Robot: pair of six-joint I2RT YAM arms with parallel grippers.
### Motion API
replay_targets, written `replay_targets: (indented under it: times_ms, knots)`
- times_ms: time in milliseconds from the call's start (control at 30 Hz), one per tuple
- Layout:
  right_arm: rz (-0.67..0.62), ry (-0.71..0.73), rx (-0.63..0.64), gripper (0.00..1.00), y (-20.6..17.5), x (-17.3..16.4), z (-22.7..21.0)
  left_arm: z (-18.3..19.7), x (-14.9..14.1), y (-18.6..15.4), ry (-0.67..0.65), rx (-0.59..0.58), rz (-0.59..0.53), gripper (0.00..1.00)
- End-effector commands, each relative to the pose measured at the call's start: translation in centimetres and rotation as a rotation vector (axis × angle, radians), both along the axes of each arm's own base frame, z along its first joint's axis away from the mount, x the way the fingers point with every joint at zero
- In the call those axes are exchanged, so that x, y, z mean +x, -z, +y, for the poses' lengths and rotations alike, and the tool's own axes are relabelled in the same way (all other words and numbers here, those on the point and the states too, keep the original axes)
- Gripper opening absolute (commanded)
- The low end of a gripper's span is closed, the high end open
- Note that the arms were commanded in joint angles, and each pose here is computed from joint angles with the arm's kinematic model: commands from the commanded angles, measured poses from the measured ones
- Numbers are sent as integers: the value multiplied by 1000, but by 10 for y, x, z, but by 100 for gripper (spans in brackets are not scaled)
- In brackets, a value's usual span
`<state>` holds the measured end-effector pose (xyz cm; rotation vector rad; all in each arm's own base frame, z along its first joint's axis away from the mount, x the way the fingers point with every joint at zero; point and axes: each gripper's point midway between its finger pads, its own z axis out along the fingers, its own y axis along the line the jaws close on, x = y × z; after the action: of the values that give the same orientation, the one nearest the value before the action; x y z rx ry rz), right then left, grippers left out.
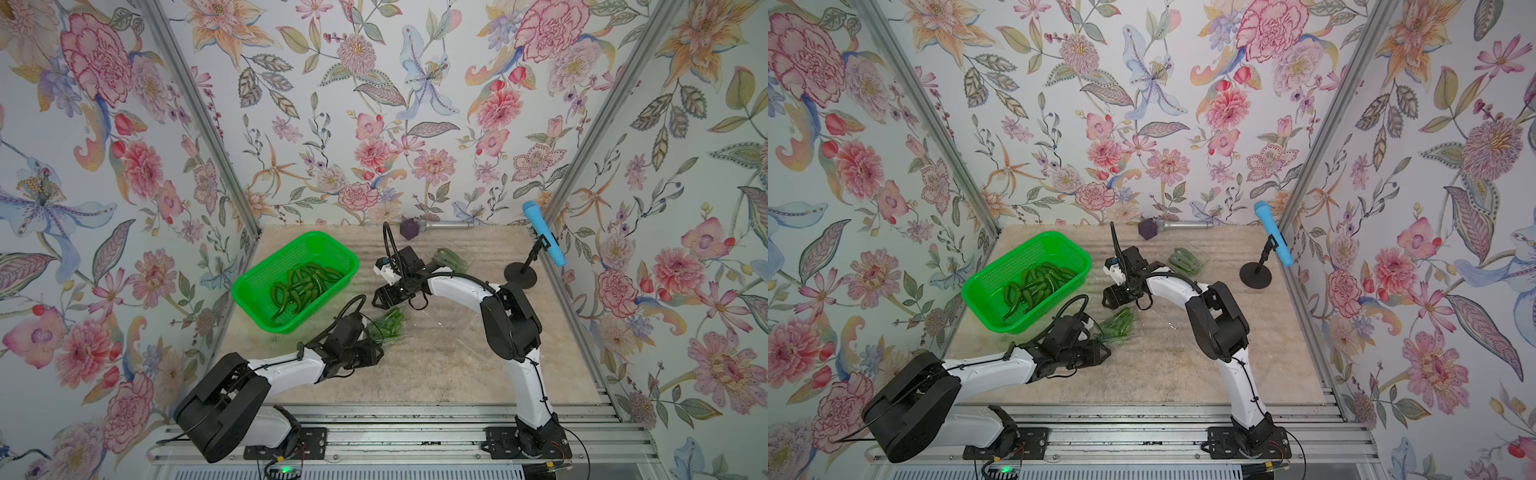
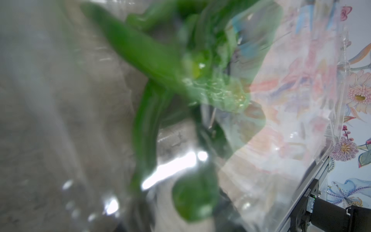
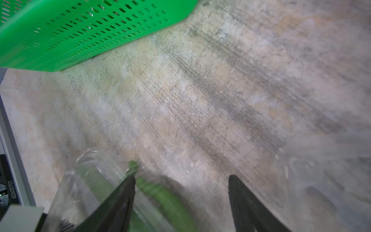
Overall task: Take small green peppers out of containers
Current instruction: Adjust the packing box at the center of the board.
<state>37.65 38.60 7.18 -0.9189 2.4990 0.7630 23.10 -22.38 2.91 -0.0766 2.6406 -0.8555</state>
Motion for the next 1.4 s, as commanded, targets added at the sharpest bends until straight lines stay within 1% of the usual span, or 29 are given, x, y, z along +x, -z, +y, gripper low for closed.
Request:
replay_targets:
  times_ms: [0, 267, 467, 633, 767, 867, 1100, 1267, 1367]
  knots:
    - [-4, -22, -17, 75, -13, -18, -9, 20, 17, -5, -119, -6, -39, 44]
    - [15, -16, -22, 75, -15, -41, -19, 59, 31, -9, -245, 14, -62, 45]
    - [31, -10, -19, 76, -15, -60, -23, 75, 44, -15, -302, -21, -91, 45]
    - [17, 2, 4, 76, -32, -69, -27, 79, 46, -20, -324, -59, -107, 45]
    - [-33, 35, 30, 79, -51, -64, -32, 75, 40, -25, -309, -115, -111, 44]
    - [-54, 57, 40, 80, -56, -55, -35, 75, 35, -28, -317, -143, -118, 43]
    - [-28, 68, 46, 80, -44, -39, -29, 83, 31, -35, -359, -179, -152, 44]
    - [-2, 58, 67, 80, -39, -36, -19, 82, 33, -31, -348, -166, -140, 44]
    - [6, 55, 77, 80, -38, -36, -15, 79, 34, -33, -350, -189, -147, 44]
